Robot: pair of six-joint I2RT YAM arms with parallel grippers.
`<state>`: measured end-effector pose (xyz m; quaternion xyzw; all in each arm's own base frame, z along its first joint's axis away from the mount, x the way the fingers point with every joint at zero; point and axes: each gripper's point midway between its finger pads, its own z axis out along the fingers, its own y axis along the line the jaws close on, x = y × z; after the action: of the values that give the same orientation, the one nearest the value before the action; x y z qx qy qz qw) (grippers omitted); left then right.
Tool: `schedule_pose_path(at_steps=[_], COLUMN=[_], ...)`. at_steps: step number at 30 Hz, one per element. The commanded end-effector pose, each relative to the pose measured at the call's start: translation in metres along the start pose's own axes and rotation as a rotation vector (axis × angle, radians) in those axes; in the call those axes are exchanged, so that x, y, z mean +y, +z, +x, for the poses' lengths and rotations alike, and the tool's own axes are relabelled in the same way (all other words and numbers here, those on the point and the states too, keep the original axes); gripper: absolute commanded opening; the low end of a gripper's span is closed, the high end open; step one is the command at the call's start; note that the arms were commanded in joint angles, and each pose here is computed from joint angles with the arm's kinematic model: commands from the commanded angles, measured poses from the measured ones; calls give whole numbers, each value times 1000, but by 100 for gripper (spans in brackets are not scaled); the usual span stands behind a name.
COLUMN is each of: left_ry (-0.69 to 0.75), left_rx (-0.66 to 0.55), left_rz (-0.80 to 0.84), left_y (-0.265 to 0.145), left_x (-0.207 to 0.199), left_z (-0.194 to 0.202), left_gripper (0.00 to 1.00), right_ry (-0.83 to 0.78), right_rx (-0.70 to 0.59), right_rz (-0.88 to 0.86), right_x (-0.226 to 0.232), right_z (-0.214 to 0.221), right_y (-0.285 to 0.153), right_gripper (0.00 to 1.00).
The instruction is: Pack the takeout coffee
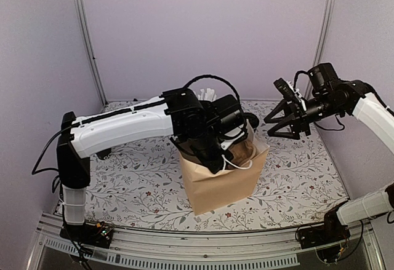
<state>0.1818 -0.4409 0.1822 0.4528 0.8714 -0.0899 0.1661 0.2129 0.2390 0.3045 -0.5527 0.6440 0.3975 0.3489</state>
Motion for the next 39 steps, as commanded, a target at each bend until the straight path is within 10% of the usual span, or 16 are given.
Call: schedule_pose_path(at_steps=[1, 15, 19, 21, 31, 39], left_ry=[-6, -89, -101, -100, -106, -35], left_rx=[34, 52, 40, 29, 55, 102], left_rz=[7, 71, 71, 71, 120, 140], left_y=[-6, -9, -19, -25, -13, -8], left_x=[7, 14, 16, 18, 20, -2], left_z=[8, 5, 3, 4, 9, 30], left_gripper=[20, 20, 20, 20, 19, 19], right_ry=[-161, -288, -322, -347, -473, -490], right_rx=[14, 220, 265, 272, 273, 291], right_rz=[-122, -282, -302, -387, -577, -427], right_x=[52, 123, 136, 155, 207, 183], right_z=[-20, -26, -23, -20, -24, -28], right_y=[6, 87, 104, 99, 81, 94], right_gripper=[60, 59, 10, 3, 1, 36])
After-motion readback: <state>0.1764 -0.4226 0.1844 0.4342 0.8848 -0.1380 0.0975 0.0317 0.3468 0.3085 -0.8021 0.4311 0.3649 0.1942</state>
